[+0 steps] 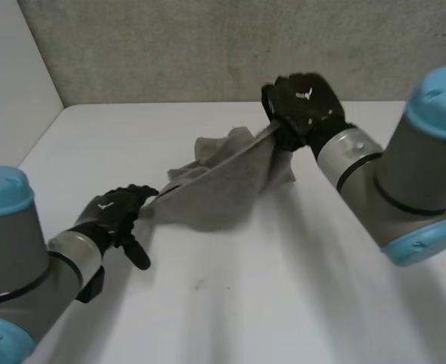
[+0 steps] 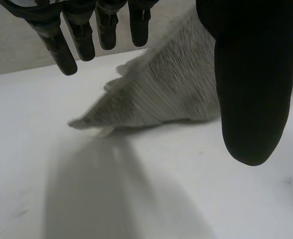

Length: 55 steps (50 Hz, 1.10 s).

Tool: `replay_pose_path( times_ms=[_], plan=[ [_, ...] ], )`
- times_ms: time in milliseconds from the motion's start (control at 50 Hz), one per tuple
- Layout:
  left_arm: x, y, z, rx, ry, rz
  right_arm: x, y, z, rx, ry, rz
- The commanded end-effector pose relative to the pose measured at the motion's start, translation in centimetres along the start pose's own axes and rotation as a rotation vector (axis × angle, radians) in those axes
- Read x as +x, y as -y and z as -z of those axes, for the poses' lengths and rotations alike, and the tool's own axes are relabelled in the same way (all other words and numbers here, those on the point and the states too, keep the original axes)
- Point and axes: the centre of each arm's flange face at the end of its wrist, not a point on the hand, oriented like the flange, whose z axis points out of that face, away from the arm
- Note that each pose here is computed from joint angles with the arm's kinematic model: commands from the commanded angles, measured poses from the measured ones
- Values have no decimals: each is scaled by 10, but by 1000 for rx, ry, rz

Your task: Fold the laundry

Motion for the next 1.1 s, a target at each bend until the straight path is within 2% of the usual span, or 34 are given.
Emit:
replay_pose_path(
  times_ms=[20, 140, 280, 500, 740, 900, 1100],
  plan=[
    [14, -5, -15, 45, -42, -26, 3, 30, 21, 10, 2, 1],
    [11, 2, -34, 122, 20, -26, 1, 35, 38, -50, 24, -6],
    [8, 9, -40, 162, 93, -24, -3, 41, 54, -56, 39, 52],
    [21, -9, -38, 106, 45, -38, 3, 49, 64, -37, 18, 69],
    [32, 9, 5, 165, 9, -38, 0, 36, 61, -76, 29, 63],
    [41, -1, 18, 143, -28, -54, -1, 30, 59, -92, 34, 55],
    [55, -22, 4, 86, -65, -84, -2, 27, 61, -106, 37, 46]
  ],
)
